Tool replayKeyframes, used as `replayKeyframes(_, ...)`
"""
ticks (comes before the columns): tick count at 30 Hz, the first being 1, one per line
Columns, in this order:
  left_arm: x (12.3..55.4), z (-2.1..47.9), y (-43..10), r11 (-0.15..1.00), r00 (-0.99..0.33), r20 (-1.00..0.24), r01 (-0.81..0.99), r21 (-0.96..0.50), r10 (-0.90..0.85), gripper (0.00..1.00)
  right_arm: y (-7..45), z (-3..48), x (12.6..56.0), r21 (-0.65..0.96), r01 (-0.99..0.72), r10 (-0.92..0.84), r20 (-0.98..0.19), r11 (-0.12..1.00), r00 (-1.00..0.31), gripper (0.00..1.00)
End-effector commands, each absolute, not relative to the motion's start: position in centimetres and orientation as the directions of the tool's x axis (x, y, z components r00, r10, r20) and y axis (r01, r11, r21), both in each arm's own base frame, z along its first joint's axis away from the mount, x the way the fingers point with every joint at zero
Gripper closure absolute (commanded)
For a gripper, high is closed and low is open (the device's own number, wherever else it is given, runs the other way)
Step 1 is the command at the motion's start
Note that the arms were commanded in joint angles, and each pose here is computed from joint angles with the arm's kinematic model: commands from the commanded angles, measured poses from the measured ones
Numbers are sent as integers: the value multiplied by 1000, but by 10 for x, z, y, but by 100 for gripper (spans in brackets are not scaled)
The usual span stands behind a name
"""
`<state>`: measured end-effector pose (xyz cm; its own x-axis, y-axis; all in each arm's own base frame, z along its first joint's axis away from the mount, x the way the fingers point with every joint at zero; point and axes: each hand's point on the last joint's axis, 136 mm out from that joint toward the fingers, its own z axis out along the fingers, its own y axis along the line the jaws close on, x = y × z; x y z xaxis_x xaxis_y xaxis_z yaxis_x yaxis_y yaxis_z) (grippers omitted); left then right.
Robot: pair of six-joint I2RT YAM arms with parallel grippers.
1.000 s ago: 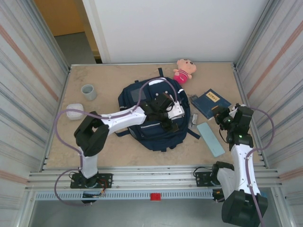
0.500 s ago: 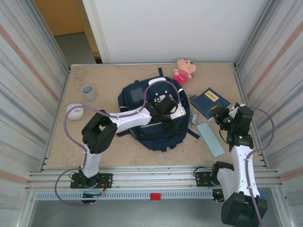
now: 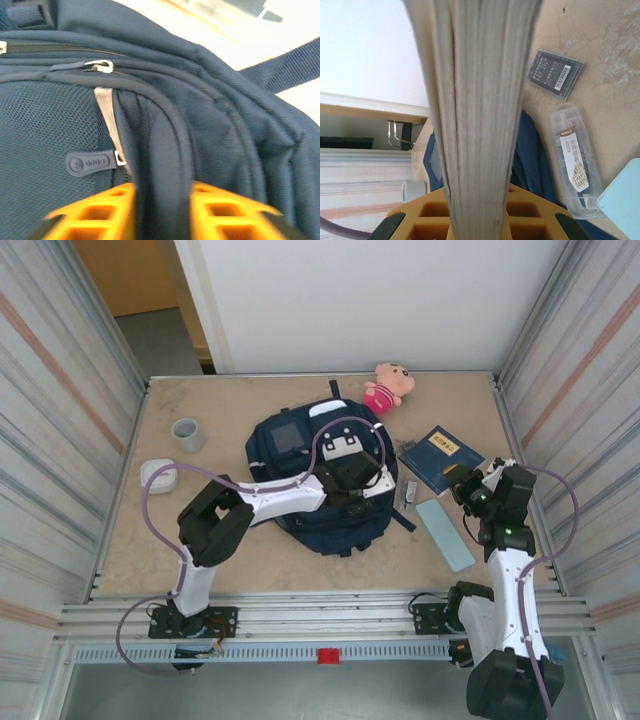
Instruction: Pack books, pencil case, and school supplies into a backpack
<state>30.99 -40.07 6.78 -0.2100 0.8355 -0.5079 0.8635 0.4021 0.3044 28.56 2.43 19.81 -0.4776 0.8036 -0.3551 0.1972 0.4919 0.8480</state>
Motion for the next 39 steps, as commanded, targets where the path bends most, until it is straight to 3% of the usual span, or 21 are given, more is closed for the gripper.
replayKeyframes(1,304,88,-370,511,-314,-524,811,286,792,94,31,229,287,845,84,761,-427,528,-488,100)
replayKeyframes(3,294,100,-361,566,-361,-561,786,247,745,100,34,233,286,845,68,751,-432,531,-499,100)
replayKeyframes(8,282,134,-334,698,-473,-624,696,168,622,100,41,240,284,846,30,731,-441,532,-521,100)
replayKeyframes(14,288,199,-318,786,-515,-730,617,49,450,100,48,254,272,827,-5,689,-471,562,-551,100)
replayKeyframes(21,300,258,-293,819,-495,-813,572,-41,306,100,97,258,235,876,-77,555,-368,477,-746,100)
replayKeyframes(27,304,278,-275,817,-487,-841,568,-101,235,100,121,236,207,869,-21,499,-304,495,-811,100)
replayKeyframes(32,319,285,-267,812,-514,-837,561,-161,189,100,127,202,193,810,72,512,-296,582,-807,100)
replayKeyframes(39,327,287,-274,801,-517,-836,572,-177,185,100,160,193,194,868,47,504,-242,494,-829,100)
